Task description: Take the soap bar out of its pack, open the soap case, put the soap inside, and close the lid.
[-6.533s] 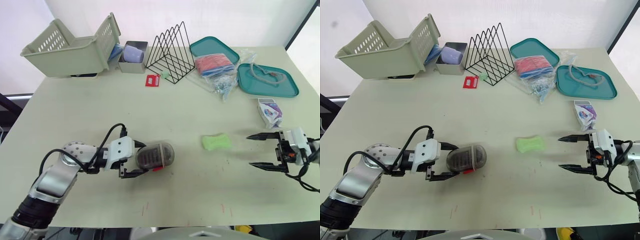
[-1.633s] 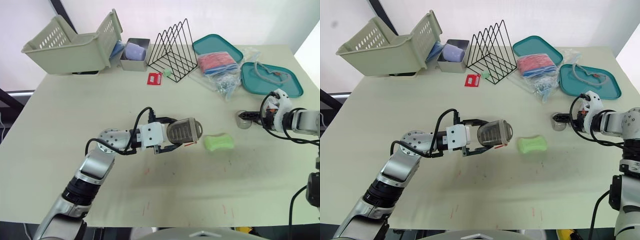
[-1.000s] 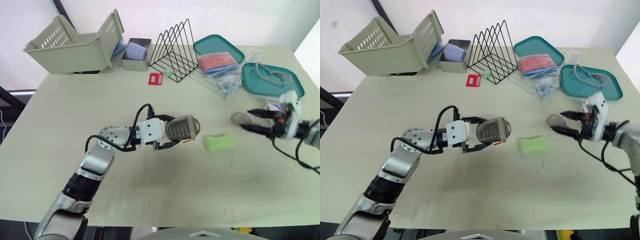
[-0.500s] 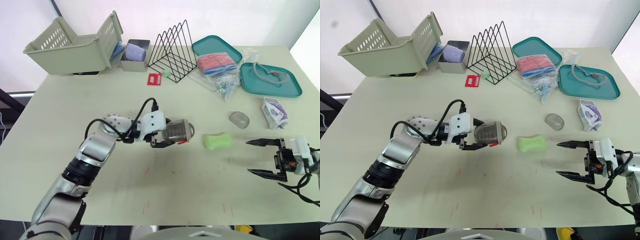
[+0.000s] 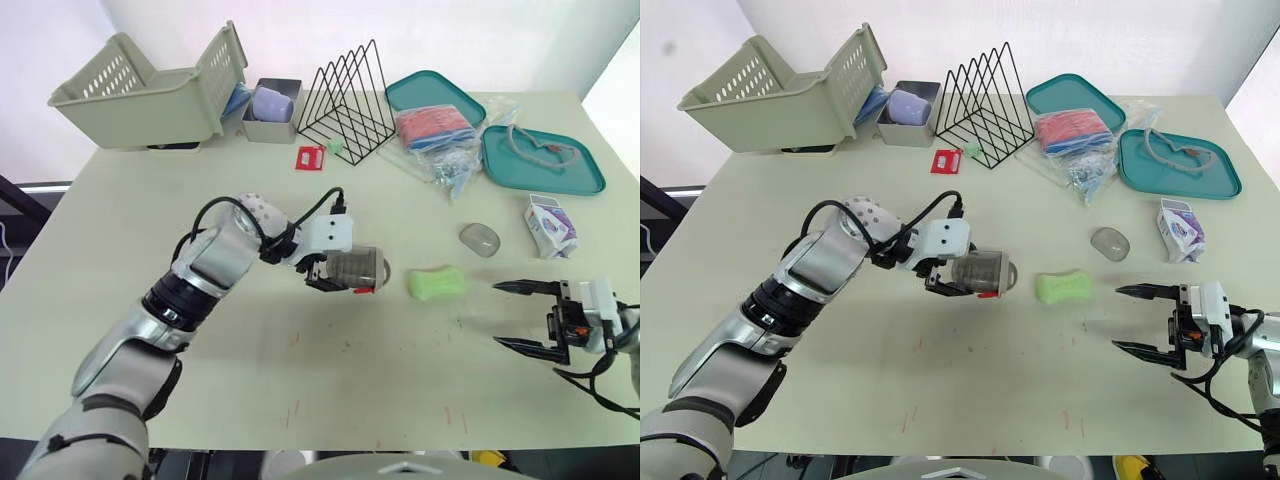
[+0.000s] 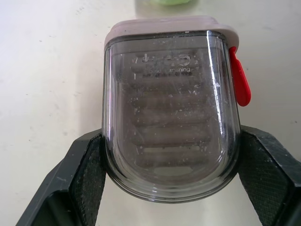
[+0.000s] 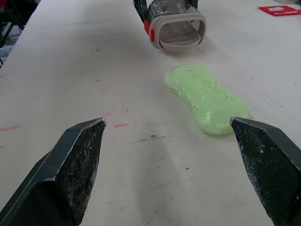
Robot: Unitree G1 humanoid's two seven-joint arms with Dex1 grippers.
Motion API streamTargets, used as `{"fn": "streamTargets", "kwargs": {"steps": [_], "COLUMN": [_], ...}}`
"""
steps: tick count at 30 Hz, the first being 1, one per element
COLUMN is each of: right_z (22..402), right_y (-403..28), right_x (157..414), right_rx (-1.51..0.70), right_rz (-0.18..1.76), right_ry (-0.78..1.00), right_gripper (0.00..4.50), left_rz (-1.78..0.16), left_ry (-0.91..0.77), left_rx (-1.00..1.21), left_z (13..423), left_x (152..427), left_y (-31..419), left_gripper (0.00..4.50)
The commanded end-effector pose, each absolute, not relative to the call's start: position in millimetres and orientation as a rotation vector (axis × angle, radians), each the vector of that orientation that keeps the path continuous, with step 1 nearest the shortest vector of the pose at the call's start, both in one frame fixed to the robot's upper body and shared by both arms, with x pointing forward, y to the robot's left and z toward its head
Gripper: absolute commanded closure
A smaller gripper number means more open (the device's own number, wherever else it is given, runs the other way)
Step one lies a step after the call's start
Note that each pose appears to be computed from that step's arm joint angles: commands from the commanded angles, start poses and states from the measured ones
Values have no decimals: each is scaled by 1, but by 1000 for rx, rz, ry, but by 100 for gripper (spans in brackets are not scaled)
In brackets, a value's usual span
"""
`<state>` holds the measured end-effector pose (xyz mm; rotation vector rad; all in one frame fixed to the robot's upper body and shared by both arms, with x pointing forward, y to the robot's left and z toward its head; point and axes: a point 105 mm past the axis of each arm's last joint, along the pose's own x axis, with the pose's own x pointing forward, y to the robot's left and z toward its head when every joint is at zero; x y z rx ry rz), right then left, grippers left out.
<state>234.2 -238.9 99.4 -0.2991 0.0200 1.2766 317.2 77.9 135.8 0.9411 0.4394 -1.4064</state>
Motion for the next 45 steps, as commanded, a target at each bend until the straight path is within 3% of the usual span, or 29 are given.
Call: {"fn": "streamTargets", "kwargs": {"steps": [1, 9, 23, 45], "right_z": [102, 99, 97, 121], "right_y": [-242, -240, -241, -222], "right_x": [235, 236, 238, 233], "right_rx": [-321, -324, -337, -218], "right_rz": [1253, 1240, 1236, 1331], "right_ry": [-2, -8, -7, -75], "right_gripper": [6, 6, 6, 6], "left_rz": [-1404, -1459, -1394, -1317], "left_ry": [455, 507, 578, 604], "left_rx": [991, 999, 1031, 1009], "left_z": [150, 160, 157, 148], "left_x": [319, 312, 321, 330], "left_y": [71, 58, 67, 116], "left_gripper": [106, 106, 106, 106]}}
